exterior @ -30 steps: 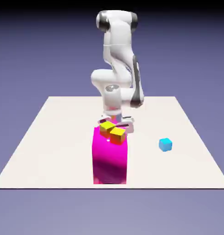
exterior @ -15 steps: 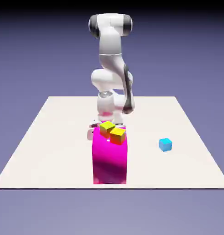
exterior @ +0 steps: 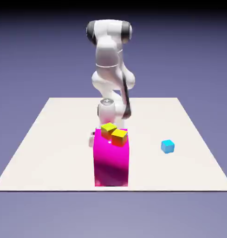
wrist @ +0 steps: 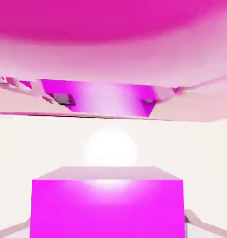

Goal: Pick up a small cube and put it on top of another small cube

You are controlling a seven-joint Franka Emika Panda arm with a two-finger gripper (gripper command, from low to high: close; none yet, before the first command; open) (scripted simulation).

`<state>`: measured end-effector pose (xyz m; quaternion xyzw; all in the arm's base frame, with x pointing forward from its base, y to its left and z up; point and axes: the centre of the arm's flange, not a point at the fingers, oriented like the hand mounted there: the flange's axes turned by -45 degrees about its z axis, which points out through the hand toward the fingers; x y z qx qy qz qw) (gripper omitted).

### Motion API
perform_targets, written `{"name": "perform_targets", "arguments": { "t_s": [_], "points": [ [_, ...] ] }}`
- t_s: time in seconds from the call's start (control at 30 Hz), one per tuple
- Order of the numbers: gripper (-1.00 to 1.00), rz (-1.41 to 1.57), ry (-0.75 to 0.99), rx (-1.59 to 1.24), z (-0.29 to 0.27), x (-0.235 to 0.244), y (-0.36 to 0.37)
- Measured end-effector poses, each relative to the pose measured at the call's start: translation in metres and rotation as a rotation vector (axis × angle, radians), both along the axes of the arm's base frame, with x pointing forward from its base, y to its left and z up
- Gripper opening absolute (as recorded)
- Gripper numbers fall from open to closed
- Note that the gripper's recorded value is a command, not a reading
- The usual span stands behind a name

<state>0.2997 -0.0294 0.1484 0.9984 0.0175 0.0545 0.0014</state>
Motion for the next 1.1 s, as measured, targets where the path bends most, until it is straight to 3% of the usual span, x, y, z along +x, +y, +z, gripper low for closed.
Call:
{"name": "perform_targets", "arguments": {
  "t_s": [0.47,0.73,1.1],
  "points": [
    [-1.0,0.035,0.025,0.02,0.045,-0.01,0.009],
    [-1.0,0.642,0.255,0.133,0.026,-0.027,0.159],
    [-1.0,1.452,0.113,0.08,0.077,-0.043,0.276]
  ]
}}
